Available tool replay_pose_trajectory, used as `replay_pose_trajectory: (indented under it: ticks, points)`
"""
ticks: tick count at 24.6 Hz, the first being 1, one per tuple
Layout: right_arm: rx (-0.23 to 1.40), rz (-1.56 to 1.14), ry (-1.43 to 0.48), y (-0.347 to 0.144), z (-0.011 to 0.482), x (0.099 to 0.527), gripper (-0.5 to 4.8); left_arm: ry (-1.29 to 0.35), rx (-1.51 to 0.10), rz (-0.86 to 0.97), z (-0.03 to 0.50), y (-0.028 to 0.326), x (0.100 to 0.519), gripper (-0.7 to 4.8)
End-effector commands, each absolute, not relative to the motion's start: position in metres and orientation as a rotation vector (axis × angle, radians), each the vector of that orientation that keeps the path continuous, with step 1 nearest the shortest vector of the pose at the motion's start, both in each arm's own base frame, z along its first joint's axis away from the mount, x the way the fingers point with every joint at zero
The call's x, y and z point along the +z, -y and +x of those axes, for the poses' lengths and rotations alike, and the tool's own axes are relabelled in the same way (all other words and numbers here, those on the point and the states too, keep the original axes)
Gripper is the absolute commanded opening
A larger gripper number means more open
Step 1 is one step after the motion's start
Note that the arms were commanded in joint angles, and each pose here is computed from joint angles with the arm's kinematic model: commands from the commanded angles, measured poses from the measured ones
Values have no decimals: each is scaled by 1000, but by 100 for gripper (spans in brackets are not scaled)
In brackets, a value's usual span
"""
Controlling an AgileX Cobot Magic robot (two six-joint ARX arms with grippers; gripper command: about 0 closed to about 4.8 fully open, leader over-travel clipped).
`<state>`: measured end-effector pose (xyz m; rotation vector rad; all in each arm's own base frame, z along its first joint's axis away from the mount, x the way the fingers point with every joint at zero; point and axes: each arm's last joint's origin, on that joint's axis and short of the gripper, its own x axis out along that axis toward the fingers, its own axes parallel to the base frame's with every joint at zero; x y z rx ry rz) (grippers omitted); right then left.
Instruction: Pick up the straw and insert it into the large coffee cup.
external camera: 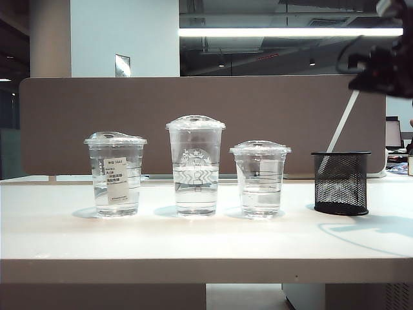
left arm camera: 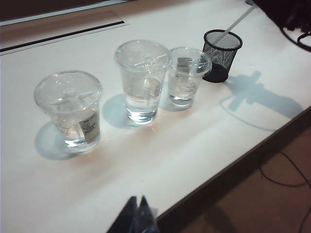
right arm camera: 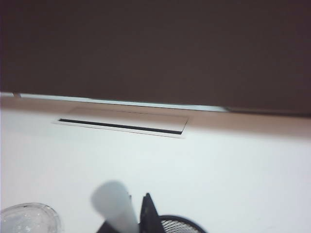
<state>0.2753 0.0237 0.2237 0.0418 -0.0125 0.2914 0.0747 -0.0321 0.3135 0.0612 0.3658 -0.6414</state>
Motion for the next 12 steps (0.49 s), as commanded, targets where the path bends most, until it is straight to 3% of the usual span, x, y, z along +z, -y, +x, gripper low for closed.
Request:
replay_pose_trajectory:
  ticks: [1, 12]
  points:
    - [327, -23, -40, -25, 274, 239, 40, -351, -644, 66, 75, 32, 315, -5]
    - [544, -21, -61, -48, 267, 349, 40, -353, -643, 63, 75, 32, 315, -4]
